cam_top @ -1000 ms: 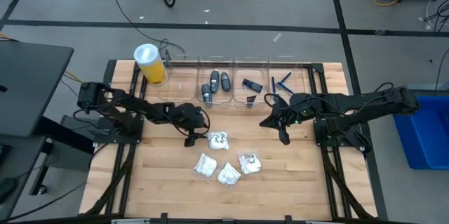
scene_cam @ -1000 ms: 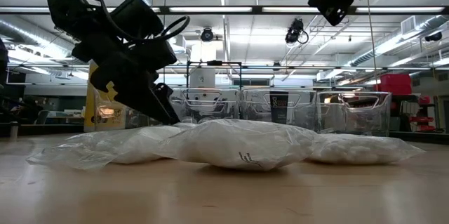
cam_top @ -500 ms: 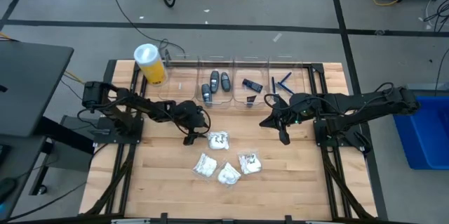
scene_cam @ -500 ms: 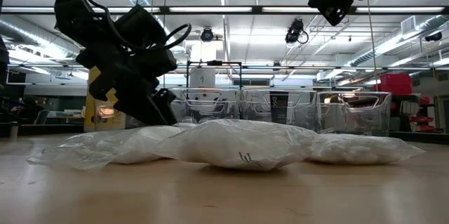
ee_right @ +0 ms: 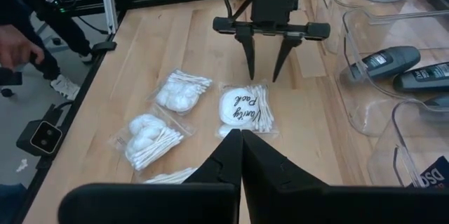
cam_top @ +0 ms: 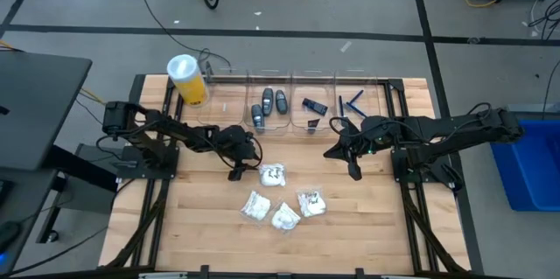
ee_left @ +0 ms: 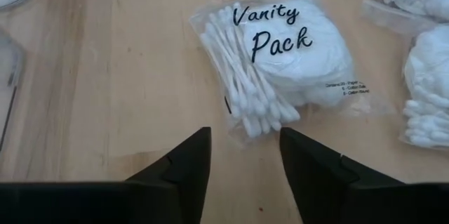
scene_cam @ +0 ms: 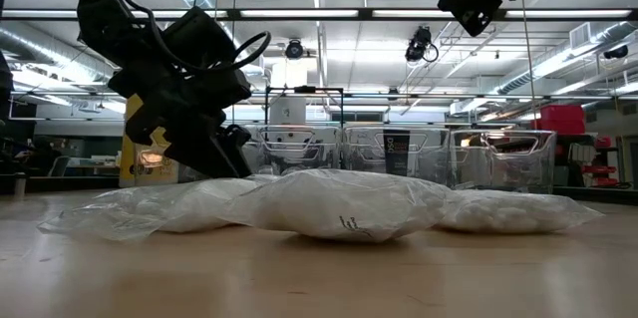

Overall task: Pick & Place Travel size toiletries
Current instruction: Put the white cotton pack into the left transparent bin

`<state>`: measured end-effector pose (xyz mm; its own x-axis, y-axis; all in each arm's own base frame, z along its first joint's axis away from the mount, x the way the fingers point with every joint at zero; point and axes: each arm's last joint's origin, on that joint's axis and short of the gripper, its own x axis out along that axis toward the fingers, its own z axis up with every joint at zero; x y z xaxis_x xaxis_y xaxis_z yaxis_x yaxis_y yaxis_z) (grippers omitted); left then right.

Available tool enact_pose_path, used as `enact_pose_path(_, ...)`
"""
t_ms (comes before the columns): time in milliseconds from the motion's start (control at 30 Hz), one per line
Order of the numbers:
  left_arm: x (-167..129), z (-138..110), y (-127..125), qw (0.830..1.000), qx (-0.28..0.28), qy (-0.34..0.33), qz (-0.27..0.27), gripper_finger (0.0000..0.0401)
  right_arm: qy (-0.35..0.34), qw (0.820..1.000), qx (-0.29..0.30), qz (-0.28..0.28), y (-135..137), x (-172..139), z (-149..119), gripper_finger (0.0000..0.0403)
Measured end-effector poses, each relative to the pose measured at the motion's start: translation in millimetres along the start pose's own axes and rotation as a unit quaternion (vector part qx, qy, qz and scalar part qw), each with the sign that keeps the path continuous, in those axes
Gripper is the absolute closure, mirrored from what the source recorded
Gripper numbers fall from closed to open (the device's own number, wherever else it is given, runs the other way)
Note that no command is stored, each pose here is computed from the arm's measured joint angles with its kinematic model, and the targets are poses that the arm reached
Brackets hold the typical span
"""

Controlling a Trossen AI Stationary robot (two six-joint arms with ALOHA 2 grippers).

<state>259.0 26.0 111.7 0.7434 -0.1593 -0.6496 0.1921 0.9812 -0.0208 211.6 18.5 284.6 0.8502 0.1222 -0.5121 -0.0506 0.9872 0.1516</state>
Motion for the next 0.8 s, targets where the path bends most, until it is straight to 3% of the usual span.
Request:
enact_pose_path(467, 0.0, 0.1, 0.1, 1.0, 0.009, 0.0, 0.002, 0.0269, 0.0, 1.0, 0.0, 0.0, -0.1, 0.0, 0.0, 0.0395)
enact_pose_path(800, 0.0, 1.7, 0.9, 1.0, -0.001, -0.007, 0.01, 0.02, 0.0, 1.0, 0.0, 0.0, -0.1, 0.0, 0.0, 0.0395)
